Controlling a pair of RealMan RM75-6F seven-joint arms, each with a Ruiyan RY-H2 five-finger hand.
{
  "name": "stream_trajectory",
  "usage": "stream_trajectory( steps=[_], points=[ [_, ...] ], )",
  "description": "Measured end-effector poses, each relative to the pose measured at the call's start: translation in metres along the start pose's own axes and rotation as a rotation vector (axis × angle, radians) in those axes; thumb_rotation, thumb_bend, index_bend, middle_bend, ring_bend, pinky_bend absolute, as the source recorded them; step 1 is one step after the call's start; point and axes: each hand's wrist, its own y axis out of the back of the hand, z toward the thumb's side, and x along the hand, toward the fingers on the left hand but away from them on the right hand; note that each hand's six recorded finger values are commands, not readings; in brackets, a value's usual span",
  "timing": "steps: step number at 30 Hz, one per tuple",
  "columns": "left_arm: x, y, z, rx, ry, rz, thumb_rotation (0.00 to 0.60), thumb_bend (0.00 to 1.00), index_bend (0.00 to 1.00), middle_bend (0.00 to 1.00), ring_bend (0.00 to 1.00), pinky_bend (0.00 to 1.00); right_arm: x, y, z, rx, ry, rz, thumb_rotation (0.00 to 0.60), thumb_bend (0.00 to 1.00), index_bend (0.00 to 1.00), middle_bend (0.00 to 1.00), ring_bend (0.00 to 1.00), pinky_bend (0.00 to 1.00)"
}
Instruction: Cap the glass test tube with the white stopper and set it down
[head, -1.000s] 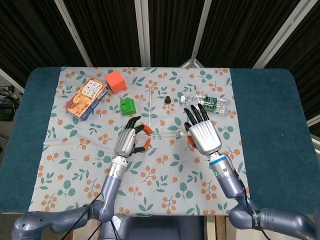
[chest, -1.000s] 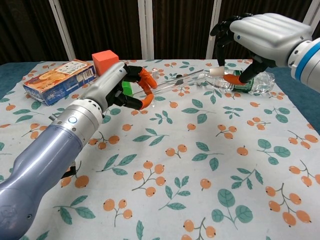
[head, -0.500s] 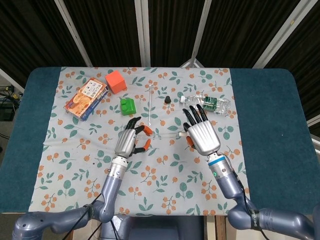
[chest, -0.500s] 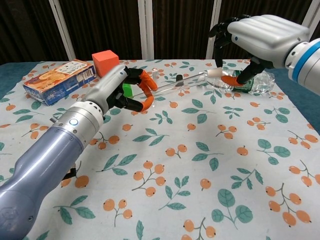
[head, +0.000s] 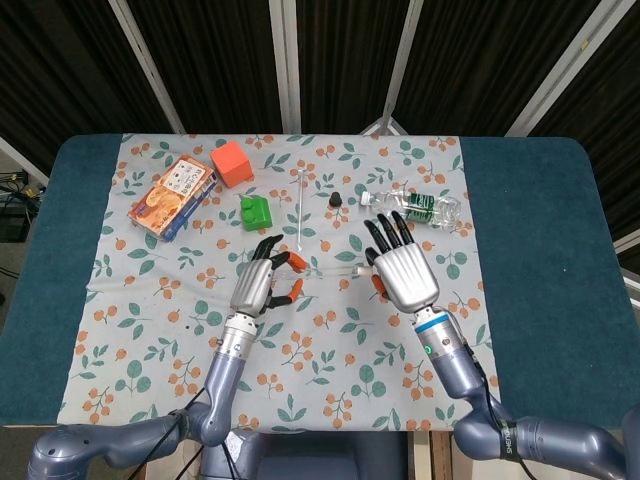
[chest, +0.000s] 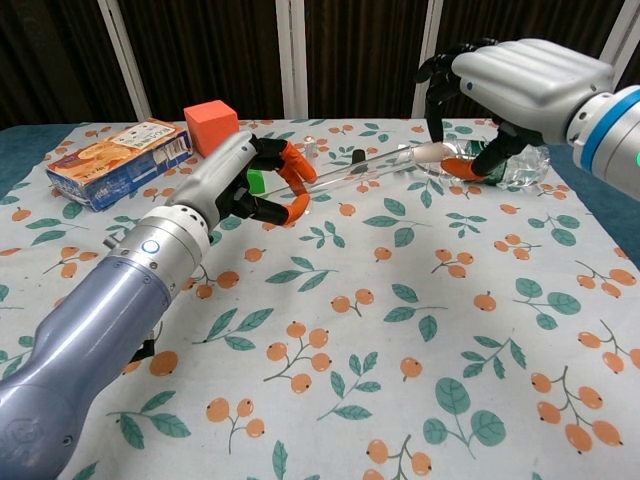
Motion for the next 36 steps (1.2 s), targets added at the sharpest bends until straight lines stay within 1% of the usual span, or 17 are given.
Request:
stream_trajectory(
  steps=[11, 36],
  points=[
    [0.000, -0.003, 0.003, -0.002, -0.003, -0.006, 0.600, 0.68, 0.55, 0.48, 0.09, 0.02, 0.000, -0.001, 0.004, -0.006, 0.006, 0.002, 0.600, 0.44, 0.59, 0.15, 0.06, 0.00],
    [0.001, -0.013, 0.012, -0.008, -0.015, -0.022, 0.600, 0.68, 0.55, 0.48, 0.09, 0.02, -0.001, -0.001, 0.003, -0.009, 0.003, -0.002, 0.600, 0.44, 0.59, 0.15, 0.06, 0.00]
  ],
)
